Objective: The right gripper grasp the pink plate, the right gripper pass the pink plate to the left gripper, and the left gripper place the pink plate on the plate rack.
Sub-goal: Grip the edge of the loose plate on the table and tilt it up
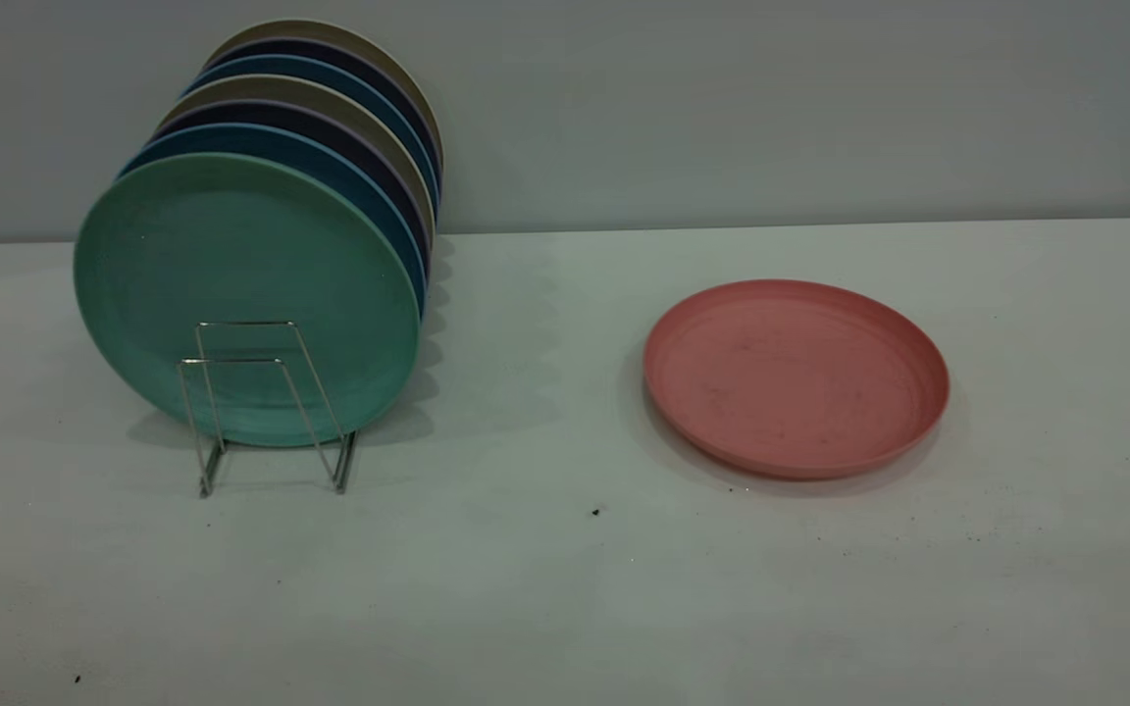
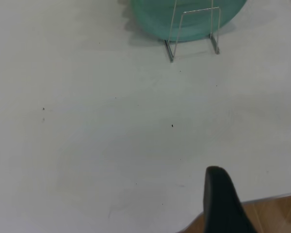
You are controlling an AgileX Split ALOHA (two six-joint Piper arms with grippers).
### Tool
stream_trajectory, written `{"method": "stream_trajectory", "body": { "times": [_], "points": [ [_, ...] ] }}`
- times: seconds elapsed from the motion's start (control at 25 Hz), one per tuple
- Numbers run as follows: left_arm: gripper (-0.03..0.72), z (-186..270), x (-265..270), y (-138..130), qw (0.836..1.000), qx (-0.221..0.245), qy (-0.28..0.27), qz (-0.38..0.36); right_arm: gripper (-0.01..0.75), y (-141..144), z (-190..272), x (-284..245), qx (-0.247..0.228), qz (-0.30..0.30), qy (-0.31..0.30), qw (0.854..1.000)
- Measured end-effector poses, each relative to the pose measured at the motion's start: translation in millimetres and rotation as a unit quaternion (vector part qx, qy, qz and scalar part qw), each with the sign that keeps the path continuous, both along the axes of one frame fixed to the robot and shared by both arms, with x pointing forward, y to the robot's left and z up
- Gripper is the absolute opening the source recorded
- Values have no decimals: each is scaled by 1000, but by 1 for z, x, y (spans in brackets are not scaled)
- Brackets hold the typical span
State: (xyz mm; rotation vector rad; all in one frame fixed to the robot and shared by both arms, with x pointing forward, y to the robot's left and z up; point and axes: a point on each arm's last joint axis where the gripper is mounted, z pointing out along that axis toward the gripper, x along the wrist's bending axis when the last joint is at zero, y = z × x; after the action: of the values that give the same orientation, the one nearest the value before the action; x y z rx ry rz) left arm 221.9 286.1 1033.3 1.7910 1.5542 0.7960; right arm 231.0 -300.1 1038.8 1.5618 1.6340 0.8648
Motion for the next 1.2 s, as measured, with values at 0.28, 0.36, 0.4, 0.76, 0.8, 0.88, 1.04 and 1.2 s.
{"method": "stream_trajectory", "body": {
  "times": [0.28,0.36,0.4,0.76,0.8,0.88,1.04,1.2],
  "points": [
    [406,0,0,0,1000,0,0,0,372,0,0,0,0,0,0,1000],
    [406,0,0,0,1000,0,0,0,372,0,0,0,0,0,0,1000],
    [406,0,0,0,1000,0,0,0,372,0,0,0,0,0,0,1000],
    [406,0,0,0,1000,0,0,0,372,0,0,0,0,0,0,1000],
    [406,0,0,0,1000,0,0,0,372,0,0,0,0,0,0,1000],
    [406,0,0,0,1000,0,0,0,372,0,0,0,0,0,0,1000],
    [406,0,0,0,1000,1,0,-1,372,0,0,0,0,0,0,1000],
    [406,0,-1,1,1000,2,0,-28,372,0,0,0,0,0,0,1000]
  ]
}}
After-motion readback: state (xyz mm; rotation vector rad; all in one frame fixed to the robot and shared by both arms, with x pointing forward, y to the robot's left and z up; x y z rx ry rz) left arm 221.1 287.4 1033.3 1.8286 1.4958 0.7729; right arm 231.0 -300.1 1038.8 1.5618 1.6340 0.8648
